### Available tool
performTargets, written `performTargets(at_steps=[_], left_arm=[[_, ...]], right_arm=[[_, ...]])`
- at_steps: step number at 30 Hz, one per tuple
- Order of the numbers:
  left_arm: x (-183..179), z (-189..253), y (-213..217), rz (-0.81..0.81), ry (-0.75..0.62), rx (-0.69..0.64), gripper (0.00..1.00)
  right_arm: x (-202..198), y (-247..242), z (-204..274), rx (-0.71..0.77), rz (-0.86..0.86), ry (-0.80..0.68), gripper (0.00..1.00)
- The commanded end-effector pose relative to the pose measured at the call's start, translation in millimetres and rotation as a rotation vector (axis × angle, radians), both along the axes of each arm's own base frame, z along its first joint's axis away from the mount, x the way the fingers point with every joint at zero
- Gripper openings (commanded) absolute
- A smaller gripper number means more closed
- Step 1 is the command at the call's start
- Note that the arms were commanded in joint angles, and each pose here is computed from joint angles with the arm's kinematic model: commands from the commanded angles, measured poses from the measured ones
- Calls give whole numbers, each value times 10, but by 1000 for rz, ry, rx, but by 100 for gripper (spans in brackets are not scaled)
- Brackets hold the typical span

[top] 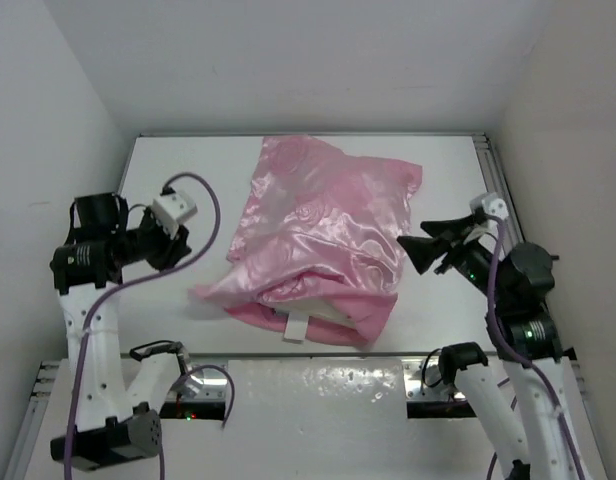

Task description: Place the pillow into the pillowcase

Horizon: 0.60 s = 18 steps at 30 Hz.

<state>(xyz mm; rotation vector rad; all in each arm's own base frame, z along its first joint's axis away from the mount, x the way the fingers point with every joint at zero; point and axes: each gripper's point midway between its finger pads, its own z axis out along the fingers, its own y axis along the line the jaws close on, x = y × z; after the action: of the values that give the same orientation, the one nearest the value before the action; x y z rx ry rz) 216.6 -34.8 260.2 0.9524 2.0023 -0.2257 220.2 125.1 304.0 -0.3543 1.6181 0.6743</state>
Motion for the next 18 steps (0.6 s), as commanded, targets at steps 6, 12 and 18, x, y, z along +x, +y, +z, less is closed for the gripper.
performTargets(at_steps=[6, 12, 18], left_arm=[[-552, -2, 31, -100, -121, 238, 96], [133, -164, -171, -42, -16, -30, 96], [917, -212, -283, 43, 28, -92, 96]], right_arm=[[75, -426, 136, -41, -262, 39, 99], [534, -392, -645, 23, -346, 476, 99], [456, -51, -1279, -33, -148, 627, 99]])
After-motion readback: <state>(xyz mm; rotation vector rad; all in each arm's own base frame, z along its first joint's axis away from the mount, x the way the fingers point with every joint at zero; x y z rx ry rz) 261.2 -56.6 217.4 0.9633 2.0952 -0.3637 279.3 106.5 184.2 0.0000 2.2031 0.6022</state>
